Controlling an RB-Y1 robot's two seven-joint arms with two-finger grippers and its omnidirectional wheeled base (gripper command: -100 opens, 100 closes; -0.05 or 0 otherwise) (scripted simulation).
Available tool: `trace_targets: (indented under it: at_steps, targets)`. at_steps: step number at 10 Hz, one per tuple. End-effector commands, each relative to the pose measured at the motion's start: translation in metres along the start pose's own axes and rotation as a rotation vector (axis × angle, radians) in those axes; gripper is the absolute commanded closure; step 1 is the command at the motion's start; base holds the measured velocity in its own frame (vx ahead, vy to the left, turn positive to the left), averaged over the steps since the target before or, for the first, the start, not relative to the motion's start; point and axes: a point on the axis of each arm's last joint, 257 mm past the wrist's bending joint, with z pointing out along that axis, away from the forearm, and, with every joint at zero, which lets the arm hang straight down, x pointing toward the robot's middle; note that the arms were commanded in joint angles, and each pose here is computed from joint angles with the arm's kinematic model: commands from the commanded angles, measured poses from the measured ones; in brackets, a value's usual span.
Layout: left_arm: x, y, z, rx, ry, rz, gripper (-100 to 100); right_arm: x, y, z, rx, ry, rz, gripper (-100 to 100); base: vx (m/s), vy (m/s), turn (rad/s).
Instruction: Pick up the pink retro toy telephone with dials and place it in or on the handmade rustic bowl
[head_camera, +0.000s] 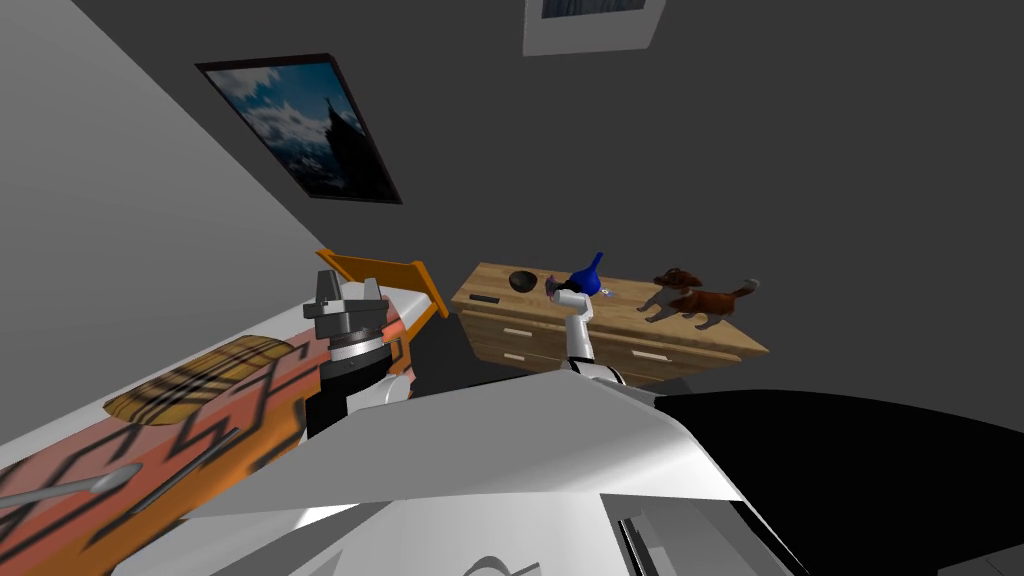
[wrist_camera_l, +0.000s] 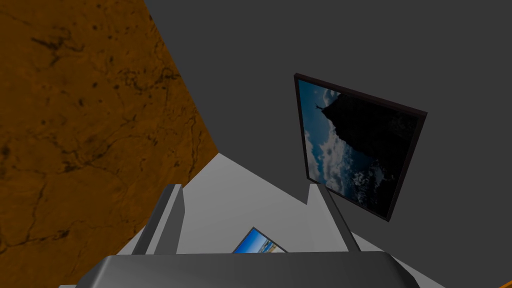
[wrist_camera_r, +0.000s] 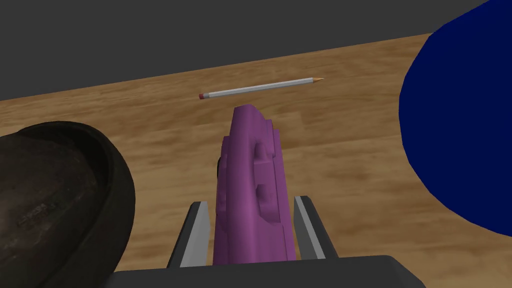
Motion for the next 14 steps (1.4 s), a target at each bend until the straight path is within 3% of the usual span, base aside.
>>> trace_targets:
  at_steps: [1,4,8,10,14]
  targets:
    - [0.000,0.000,0.000,0.000,0.000,0.000,0,0.007,0.000,-0.008,0.002,0.013,-0.003,100,0.002,-0.011,0.005]
    - [0.000,0.000,0.000,0.000,0.000,0.000,0,0.091,-0.016,-0.024,0.019,0.167,-0.046,100,-0.034,-0.018,0.012]
    - [0.000,0.000,0.000,0.000,0.000,0.000,0,0.144,-0.034,-0.043,0.034,0.263,-0.076,100,-0.049,0.013,0.044]
    - [0.000,0.000,0.000,0.000,0.000,0.000,0,0.155,-0.039,-0.049,0.038,0.285,-0.076,100,-0.016,0.035,0.028]
    - [0.000,0.000,0.000,0.000,0.000,0.000,0,0.202,-0.052,-0.076,0.053,0.374,-0.030,100,0.015,0.044,0.019]
